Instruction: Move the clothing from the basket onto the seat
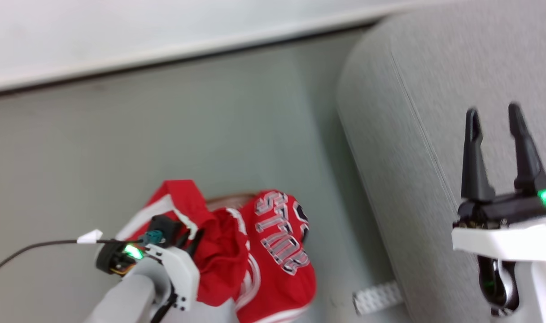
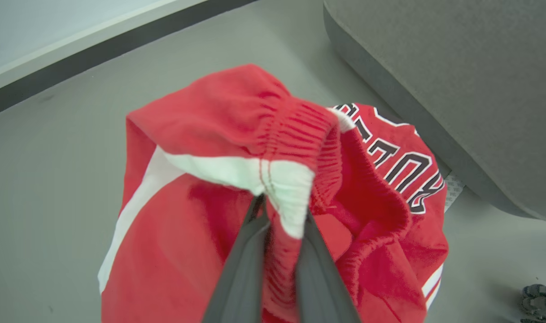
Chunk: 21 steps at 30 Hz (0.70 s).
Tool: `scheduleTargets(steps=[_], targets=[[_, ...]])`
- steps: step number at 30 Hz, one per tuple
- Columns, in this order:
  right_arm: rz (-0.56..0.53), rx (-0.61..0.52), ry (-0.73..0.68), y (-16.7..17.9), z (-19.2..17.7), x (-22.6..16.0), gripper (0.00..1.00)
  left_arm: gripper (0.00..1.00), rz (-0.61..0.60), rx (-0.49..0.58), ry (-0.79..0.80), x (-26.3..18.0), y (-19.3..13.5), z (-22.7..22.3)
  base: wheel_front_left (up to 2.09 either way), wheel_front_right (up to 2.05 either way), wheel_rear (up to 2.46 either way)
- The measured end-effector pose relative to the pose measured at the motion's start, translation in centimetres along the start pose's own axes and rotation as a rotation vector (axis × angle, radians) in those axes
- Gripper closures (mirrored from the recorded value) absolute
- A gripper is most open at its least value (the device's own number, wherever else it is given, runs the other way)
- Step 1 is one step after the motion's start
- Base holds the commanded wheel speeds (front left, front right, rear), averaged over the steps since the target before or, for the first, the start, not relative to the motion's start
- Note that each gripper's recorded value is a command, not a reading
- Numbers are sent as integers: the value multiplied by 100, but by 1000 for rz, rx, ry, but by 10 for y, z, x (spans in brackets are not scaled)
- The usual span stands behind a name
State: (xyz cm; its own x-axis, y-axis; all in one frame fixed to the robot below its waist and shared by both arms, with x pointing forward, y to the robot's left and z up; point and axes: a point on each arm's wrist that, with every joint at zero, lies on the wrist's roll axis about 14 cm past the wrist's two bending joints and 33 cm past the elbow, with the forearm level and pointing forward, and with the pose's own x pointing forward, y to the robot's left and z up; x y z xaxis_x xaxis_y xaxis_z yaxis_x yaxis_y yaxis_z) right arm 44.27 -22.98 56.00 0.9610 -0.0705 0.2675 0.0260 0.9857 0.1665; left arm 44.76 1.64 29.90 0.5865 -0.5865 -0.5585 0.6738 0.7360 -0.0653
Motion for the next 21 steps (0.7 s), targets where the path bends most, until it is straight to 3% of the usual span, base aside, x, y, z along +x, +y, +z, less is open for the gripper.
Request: scheduleTargets(steps=[12, 21], targets=[[106, 89, -27, 48, 23, -33, 0, 100, 132, -30, -493, -102, 5, 148, 0, 0, 0], [238, 126, -37, 96, 32, -46, 0, 100, 213, 10, -740, -182, 11, 219, 0, 0, 0]])
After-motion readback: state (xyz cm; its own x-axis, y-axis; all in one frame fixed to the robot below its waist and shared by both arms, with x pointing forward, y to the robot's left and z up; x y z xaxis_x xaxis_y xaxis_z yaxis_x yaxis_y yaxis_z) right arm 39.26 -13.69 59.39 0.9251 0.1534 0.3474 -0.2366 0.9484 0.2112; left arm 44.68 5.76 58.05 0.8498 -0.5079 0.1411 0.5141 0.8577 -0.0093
